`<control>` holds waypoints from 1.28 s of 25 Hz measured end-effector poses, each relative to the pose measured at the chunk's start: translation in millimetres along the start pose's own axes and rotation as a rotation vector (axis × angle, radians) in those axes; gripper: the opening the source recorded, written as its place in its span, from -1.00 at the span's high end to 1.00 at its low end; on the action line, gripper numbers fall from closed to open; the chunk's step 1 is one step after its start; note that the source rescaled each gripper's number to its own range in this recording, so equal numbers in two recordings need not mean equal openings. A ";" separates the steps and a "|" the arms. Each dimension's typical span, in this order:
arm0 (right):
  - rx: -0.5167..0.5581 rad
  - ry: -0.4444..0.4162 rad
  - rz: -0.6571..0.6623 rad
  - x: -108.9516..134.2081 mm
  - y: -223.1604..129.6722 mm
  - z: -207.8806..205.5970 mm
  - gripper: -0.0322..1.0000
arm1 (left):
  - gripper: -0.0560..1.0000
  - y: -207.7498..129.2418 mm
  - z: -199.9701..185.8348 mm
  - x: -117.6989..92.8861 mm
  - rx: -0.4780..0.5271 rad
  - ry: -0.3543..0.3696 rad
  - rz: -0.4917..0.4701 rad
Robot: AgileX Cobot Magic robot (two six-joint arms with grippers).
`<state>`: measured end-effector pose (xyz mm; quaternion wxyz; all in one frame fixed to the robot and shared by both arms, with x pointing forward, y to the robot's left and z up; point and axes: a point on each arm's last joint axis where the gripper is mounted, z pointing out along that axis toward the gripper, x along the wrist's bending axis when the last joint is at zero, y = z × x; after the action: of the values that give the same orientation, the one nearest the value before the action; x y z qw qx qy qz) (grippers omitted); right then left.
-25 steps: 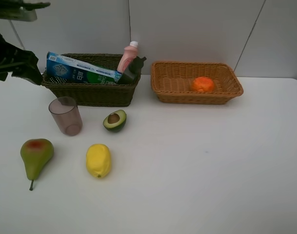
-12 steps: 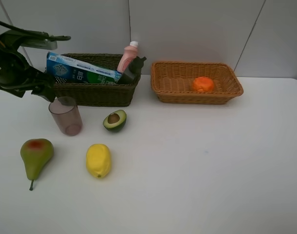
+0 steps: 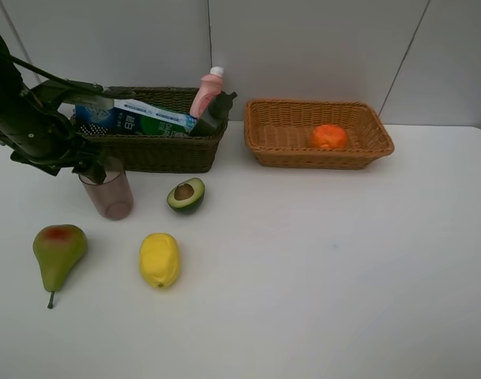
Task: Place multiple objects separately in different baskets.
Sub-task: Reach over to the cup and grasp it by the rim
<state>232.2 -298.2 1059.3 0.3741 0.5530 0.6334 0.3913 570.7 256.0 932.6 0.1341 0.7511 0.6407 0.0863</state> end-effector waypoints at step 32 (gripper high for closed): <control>0.000 0.000 0.001 0.0 0.0 0.0 -1.00 | 0.89 5.0 21.7 -0.5 -0.024 -0.020 -0.055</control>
<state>232.2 -298.2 1059.3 0.3740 0.5532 0.6332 0.3914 581.9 252.8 913.6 0.1519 0.7322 0.6588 0.0830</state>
